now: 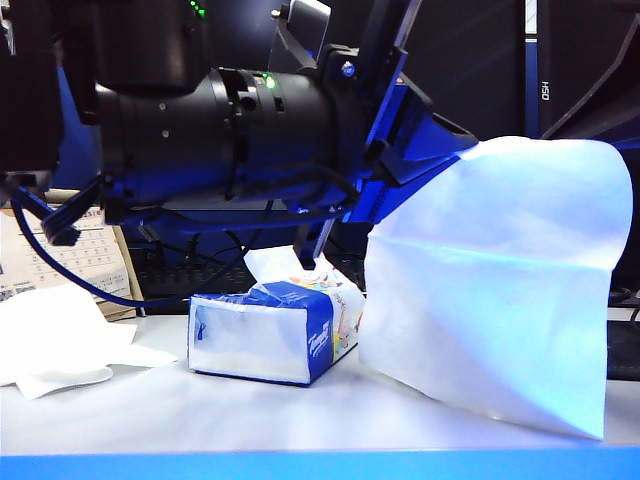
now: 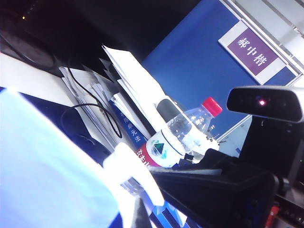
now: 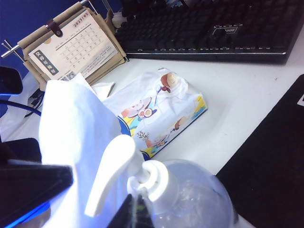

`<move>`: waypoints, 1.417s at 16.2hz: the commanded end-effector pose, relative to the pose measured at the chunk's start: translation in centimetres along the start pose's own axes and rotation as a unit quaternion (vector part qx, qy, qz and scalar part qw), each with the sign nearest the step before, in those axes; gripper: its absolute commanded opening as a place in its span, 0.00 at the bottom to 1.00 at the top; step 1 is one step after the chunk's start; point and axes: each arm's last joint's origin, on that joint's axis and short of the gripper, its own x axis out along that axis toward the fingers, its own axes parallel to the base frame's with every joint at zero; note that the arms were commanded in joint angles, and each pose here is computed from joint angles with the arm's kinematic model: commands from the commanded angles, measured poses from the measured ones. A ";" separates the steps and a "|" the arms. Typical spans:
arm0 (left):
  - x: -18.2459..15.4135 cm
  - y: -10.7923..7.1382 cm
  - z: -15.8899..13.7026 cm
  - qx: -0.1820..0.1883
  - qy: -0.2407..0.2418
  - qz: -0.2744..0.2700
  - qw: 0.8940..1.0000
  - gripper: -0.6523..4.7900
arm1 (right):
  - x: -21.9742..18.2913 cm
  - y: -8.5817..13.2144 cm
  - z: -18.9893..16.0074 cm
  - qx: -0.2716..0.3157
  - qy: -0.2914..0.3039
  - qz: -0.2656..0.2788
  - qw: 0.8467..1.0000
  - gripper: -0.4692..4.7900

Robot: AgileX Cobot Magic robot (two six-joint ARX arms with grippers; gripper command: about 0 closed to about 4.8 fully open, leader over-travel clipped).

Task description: Pull out a tissue from the tissue dispenser, then press the switch of the alcohol sanitizer bottle to drop some sanitizer on the paper tissue, and finally place the treated tissue on the table.

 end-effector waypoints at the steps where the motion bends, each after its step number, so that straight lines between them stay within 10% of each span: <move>1: 0.1 -0.3 0.3 -0.001 -0.011 -0.015 1.000 0.11 | 0.0 0.2 0.2 -0.001 -0.006 0.015 1.000 0.08; 23: 0.0 0.9 1.4 0.016 -0.029 0.007 0.999 0.11 | 1.2 0.1 0.6 0.047 0.001 0.074 0.996 0.08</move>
